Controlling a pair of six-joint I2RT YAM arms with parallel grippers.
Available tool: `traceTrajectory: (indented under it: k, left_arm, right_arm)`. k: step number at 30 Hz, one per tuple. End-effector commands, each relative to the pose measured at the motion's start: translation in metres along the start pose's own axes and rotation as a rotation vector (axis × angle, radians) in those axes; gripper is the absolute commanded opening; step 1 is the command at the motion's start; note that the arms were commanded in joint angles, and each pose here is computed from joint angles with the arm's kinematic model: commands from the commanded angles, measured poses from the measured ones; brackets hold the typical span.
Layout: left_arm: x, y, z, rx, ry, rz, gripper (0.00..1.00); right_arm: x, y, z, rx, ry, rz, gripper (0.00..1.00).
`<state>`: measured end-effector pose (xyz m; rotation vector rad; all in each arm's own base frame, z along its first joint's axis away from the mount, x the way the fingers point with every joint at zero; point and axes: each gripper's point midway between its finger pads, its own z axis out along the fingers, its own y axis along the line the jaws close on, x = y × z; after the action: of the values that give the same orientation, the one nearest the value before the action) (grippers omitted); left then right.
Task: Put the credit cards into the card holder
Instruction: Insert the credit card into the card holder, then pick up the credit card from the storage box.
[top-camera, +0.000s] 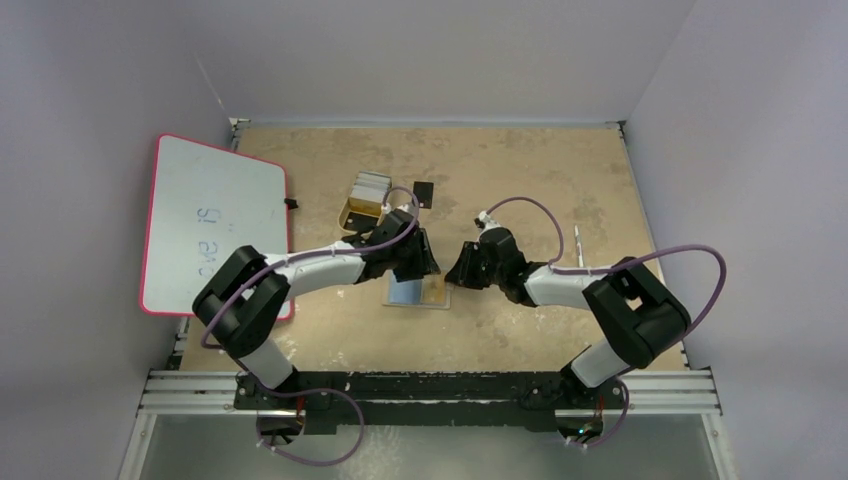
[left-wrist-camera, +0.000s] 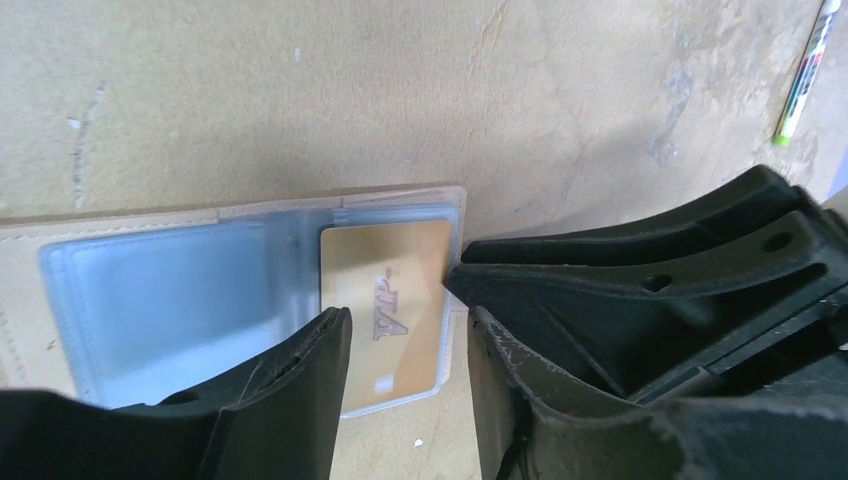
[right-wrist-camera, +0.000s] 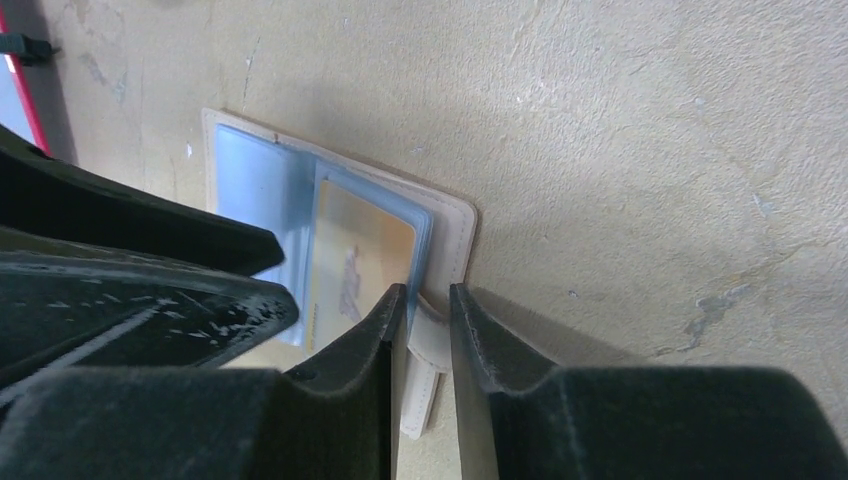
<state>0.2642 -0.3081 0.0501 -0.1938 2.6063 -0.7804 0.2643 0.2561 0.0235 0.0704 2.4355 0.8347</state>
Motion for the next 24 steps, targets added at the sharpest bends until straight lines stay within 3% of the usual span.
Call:
traceTrajectory:
  k: [1,8,14,20,24]
  left_arm:
    - [-0.04,-0.01,-0.024,-0.032,-0.169,-0.005,0.5]
    - [-0.116,0.025,-0.065,-0.2,-0.384,-0.107,0.62]
    - [-0.188,0.079,-0.102,-0.395,-0.628,-0.282,0.61]
    - [-0.226,0.081,-0.115,-0.3,-0.778,-0.472,0.55]
    - [-0.239,0.075,-0.105,-0.217,-0.794,-0.598,0.52]
  right_arm:
    - [-0.009,0.006,-0.008,-0.005,-0.041,-0.011,0.25]
    - [-0.016,0.012,-0.017,-0.022,-0.063,-0.032,0.27]
    - [-0.021,0.018,-0.022,-0.039,-0.082,-0.044,0.27]
    - [-0.024,0.022,-0.025,-0.046,-0.092,-0.045,0.27]
    - [-0.026,0.024,-0.025,-0.051,-0.095,-0.045,0.27]
